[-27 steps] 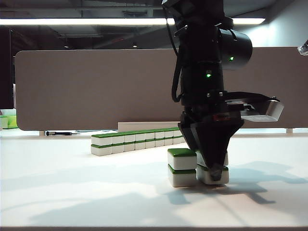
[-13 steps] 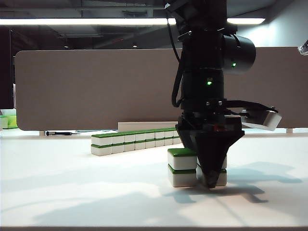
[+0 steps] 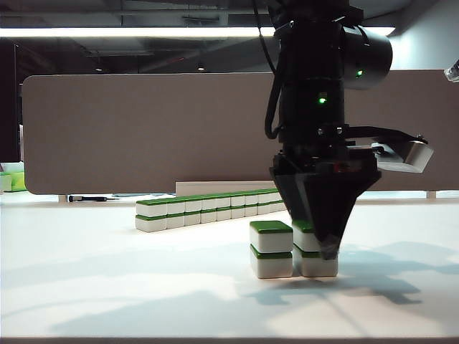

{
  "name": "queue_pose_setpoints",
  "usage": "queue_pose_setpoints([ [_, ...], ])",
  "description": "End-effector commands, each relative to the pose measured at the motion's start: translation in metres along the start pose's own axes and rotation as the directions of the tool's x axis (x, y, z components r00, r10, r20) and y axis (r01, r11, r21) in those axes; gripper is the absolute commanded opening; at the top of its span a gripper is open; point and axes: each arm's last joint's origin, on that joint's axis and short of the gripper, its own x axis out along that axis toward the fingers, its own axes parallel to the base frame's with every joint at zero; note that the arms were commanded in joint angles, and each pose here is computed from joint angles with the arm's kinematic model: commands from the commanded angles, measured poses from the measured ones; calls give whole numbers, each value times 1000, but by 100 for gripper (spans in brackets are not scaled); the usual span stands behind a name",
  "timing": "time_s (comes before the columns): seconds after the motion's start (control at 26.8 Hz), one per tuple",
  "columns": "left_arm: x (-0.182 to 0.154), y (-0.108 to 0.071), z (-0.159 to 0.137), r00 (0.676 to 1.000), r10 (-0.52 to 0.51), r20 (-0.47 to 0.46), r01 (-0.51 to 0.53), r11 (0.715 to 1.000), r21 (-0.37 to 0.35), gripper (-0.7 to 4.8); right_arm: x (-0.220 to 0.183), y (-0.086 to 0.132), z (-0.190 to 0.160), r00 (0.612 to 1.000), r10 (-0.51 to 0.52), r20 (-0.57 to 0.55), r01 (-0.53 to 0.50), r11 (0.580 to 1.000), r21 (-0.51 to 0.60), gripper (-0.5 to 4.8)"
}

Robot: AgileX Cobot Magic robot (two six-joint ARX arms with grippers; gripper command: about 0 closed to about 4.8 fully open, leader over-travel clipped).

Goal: Take a mahjong tile from the mahjong wall and then place it on the table close to you.

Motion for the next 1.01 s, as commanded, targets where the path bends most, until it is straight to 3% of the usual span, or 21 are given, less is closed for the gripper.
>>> queue_pose_setpoints([
  [0.04,-7,-3,-1,1000,-8,-4,8,1000,2,382,-1,1,3,1000,5,15,-4,1000,-11,-1],
  [0.41,-50,-4,-1,995,57,85,-57,998,0,382,-1,1,3,1000,4,15,-4,1000,-11,-1],
  [0.52,-66,-2,-4,986,146,83,-145,989,-11,381,-1,1,3,1000,4,15,-4,1000,-11,-1],
  [0.6,-78,0,-8,963,268,39,-268,963,-24,368,-1,1,3,1000,4,14,-4,1000,-10,-1],
  [0.67,-90,6,-18,947,322,9,-321,946,-48,356,-1,1,3,1000,4,15,-4,1000,-11,-1],
  [1.01,-125,38,-70,953,302,-25,-294,903,-313,68,-1,1,3,1000,4,15,-4,1000,-11,-1],
])
